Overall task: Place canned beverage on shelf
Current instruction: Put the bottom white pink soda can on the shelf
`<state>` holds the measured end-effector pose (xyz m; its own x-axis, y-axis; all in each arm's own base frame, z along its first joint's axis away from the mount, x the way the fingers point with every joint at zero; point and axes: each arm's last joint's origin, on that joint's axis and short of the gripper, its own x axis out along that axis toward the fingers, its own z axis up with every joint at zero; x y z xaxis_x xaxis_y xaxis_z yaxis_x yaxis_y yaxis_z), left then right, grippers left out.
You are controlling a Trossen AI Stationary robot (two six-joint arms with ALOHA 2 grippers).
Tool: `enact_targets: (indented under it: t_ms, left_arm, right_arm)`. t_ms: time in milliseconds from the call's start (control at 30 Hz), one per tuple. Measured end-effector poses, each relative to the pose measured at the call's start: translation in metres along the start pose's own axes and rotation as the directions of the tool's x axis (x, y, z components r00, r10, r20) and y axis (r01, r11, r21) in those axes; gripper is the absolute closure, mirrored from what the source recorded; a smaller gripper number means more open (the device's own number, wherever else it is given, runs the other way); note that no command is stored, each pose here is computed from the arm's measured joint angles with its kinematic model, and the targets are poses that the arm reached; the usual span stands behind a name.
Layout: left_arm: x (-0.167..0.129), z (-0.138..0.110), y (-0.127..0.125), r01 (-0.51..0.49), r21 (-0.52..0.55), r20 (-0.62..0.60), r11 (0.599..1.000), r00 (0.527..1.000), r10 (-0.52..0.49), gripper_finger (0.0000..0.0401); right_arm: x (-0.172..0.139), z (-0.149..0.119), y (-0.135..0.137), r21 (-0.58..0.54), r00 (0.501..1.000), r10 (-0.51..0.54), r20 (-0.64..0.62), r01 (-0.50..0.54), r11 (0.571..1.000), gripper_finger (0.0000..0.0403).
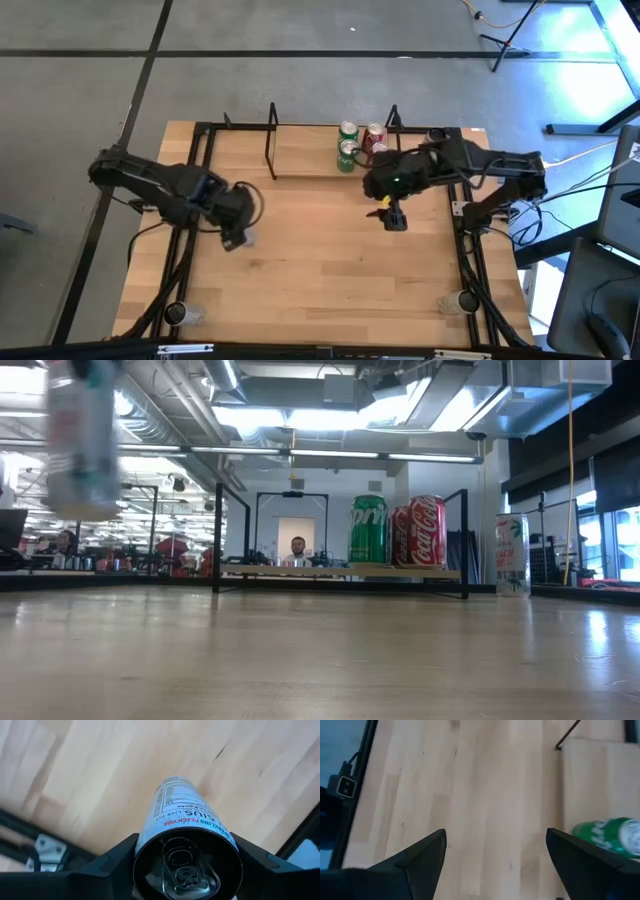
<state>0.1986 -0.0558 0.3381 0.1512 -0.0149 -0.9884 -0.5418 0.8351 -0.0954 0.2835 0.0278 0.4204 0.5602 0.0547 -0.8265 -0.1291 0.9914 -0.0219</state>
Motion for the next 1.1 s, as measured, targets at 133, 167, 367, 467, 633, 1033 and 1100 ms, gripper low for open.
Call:
enact_targets:
  t_ms: [133,167,367,467,633,1033,1100]
  left_arm:
    - [-0.013,0.033,-0.014,0.020,0.026,0.031,0.999,0.999,-0.021,0.0172]
    - [-0.017,0.042,-0.017,0.026,0.034,0.044,0.999,0.999,-0.027,0.0172]
    - [-0.046,0.087,-0.022,0.051,0.036,0.136,0.998,0.989,-0.056,0.0172]
    - [-0.052,0.109,-0.018,0.058,0.024,0.174,0.998,0.983,-0.061,0.0172]
    - [-0.054,0.142,-0.009,0.063,0.004,0.217,0.998,0.974,-0.063,0.0172]
    - [-0.065,0.182,-0.005,0.111,-0.016,0.413,0.994,0.906,-0.094,0.0172]
    - [-0.066,0.185,-0.004,0.122,-0.020,0.439,0.992,0.893,-0.100,0.0172]
  right_arm:
    - [-0.010,-0.003,-0.003,-0.046,0.999,-0.022,0.043,0.024,0.999,0.0075]
    - [-0.012,-0.006,-0.007,-0.045,0.998,-0.033,0.057,0.036,0.998,0.0075]
    - [-0.028,-0.040,-0.039,0.064,0.970,-0.101,0.220,0.089,0.994,0.0075]
    - [-0.030,-0.055,-0.045,0.106,0.937,-0.132,0.324,0.103,0.989,0.0075]
    - [-0.013,-0.071,-0.048,0.109,0.936,-0.150,0.319,0.121,0.987,0.0075]
    - [0.040,-0.059,-0.062,-0.028,0.925,-0.123,0.360,0.142,0.989,0.0296]
    - [0.049,-0.059,-0.068,-0.032,0.937,-0.107,0.331,0.125,0.992,0.0355]
